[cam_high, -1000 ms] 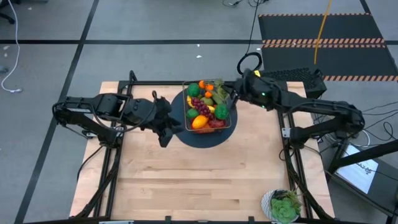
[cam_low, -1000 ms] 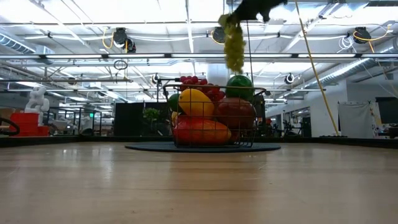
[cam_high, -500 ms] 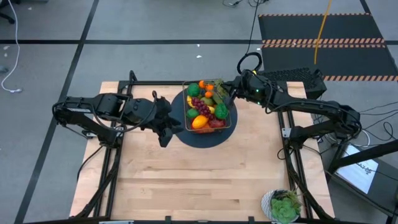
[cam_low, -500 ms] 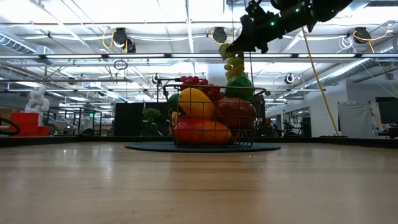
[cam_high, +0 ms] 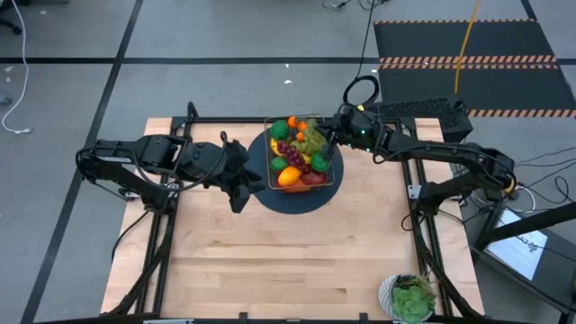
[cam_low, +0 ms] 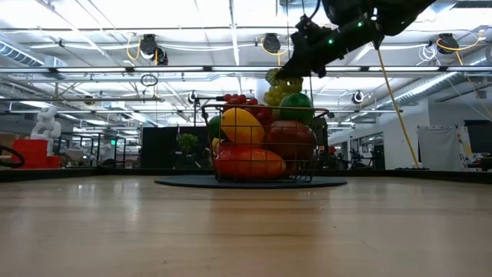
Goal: Build produce basket
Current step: Put the green grapes into the gold wire basket
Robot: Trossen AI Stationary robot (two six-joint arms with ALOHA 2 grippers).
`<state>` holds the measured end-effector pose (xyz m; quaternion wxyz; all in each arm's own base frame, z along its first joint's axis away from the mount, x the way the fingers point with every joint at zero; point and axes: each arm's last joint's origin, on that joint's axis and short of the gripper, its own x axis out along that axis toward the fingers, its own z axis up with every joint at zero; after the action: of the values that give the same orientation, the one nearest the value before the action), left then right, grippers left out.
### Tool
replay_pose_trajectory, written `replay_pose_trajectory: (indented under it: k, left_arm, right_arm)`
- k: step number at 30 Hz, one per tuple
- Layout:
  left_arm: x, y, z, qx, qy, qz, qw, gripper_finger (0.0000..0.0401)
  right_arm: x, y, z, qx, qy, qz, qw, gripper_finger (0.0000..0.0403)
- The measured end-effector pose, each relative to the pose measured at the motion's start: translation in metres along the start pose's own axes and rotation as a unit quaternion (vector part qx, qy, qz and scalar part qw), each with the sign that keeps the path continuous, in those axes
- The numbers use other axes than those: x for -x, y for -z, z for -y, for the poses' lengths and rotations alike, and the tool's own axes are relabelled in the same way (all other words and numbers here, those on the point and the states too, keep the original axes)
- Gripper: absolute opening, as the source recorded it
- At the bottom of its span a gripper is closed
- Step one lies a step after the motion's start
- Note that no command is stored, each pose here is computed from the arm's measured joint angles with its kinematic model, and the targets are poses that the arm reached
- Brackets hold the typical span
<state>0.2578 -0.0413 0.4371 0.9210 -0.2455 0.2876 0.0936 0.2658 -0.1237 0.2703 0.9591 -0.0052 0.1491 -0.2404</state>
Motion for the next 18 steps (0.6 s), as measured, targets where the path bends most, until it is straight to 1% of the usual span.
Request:
replay_pose_trajectory:
  k: [5,11,14,16,18]
  left_arm:
    - [0.0,0.0,0.0,0.007,0.0,0.0,1.0,0.0152]
    - [0.0,0.0,0.0,0.009,0.0,0.0,1.0,0.0152]
    - [0.0,0.0,0.0,0.009,0.0,0.0,1.0,0.0152]
    - [0.0,0.0,0.0,0.01,0.0,0.0,1.0,0.0152]
    - [0.0,0.0,0.0,0.011,0.0,0.0,1.0,0.0152]
  right_arm:
    - [-0.0006,-0.0005,-0.0015,0.0,-0.015,0.005,1.0,0.0]
    - [0.0,-0.0055,-0.0063,0.001,-0.021,0.029,0.999,0.0003]
    - [0.0001,-0.0055,-0.0071,-0.016,-0.02,0.028,0.999,0.0015]
    - [0.0,-0.0054,-0.0065,-0.04,-0.011,0.028,0.999,0.0028]
    - [0.0,-0.0054,-0.0063,-0.052,-0.008,0.027,0.998,0.0045]
